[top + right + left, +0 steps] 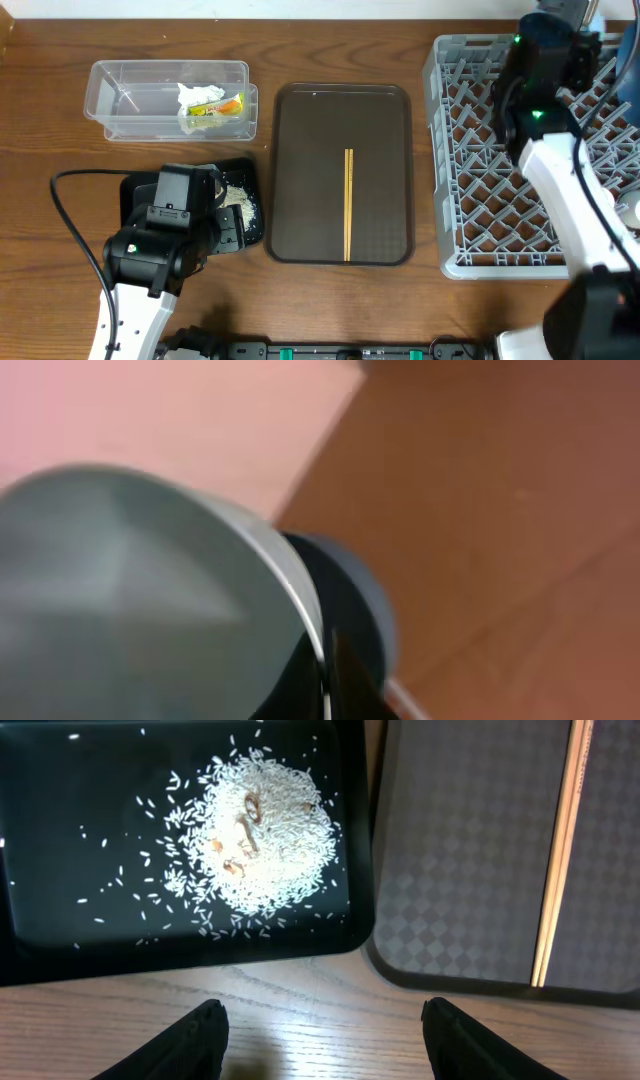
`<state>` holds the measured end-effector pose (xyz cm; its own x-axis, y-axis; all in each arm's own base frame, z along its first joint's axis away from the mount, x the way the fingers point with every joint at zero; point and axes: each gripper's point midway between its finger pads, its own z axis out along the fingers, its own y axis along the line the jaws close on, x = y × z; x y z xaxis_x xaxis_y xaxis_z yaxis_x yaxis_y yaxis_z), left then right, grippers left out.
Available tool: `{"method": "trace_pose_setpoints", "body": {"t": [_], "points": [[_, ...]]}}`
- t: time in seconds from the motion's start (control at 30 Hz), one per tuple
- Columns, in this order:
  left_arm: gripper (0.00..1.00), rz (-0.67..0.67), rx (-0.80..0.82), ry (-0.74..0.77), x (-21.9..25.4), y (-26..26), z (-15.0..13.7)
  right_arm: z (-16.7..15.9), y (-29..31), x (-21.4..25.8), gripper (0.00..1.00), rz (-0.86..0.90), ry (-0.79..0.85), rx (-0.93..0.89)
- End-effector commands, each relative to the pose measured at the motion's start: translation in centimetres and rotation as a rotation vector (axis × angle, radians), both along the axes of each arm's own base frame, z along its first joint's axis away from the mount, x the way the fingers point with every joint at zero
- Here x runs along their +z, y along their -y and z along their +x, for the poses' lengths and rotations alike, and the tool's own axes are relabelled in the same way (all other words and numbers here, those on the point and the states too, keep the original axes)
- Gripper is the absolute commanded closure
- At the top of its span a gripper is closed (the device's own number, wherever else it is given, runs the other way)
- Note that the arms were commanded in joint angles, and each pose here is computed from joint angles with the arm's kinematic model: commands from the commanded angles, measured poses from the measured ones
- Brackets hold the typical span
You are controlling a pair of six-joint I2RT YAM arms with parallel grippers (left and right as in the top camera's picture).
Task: Sort waste into correct bins and load items into the dishwasher rack
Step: 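Carry the bowl right and place it in the rack, then reach the right gripper to the chopsticks and grasp them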
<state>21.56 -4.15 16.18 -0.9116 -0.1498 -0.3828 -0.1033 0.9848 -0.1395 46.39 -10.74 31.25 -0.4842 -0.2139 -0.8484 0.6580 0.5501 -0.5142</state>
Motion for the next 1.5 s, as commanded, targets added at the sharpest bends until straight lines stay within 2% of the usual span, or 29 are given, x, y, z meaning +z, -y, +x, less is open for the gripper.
{"method": "trace_pose_setpoints", "body": {"t": [0.0, 0.57, 0.9, 1.1, 1.4, 1.47], "points": [[0.34, 0.013, 0.011, 0.012, 0.2, -0.4, 0.2, -0.4, 2.7, -2.0, 0.99, -0.141, -0.192, -0.137], [0.34, 0.012, 0.011, 0.016, 0.2, -0.3, 0.3, 2.9, 2.8, -13.3, 0.99, -0.181, -0.436, -0.132], [0.34, 0.011, 0.013, 0.016, 0.2, -0.3, 0.3, 2.0, -0.3, -16.8, 0.99, -0.092, -0.437, -0.108], [0.34, 0.010, 0.014, 0.016, 0.2, -0.3, 0.3, 1.0, -2.6, -18.3, 0.99, -0.081, -0.494, -0.076], [0.34, 0.010, 0.014, 0.016, 0.2, -0.3, 0.3, -0.3, -5.8, -19.7, 0.77, -0.032, -0.505, -0.038], [0.34, 0.010, 0.014, 0.015, 0.2, -0.3, 0.3, -0.6, -6.2, -19.4, 0.67, -0.026, -0.501, -0.035]]}}
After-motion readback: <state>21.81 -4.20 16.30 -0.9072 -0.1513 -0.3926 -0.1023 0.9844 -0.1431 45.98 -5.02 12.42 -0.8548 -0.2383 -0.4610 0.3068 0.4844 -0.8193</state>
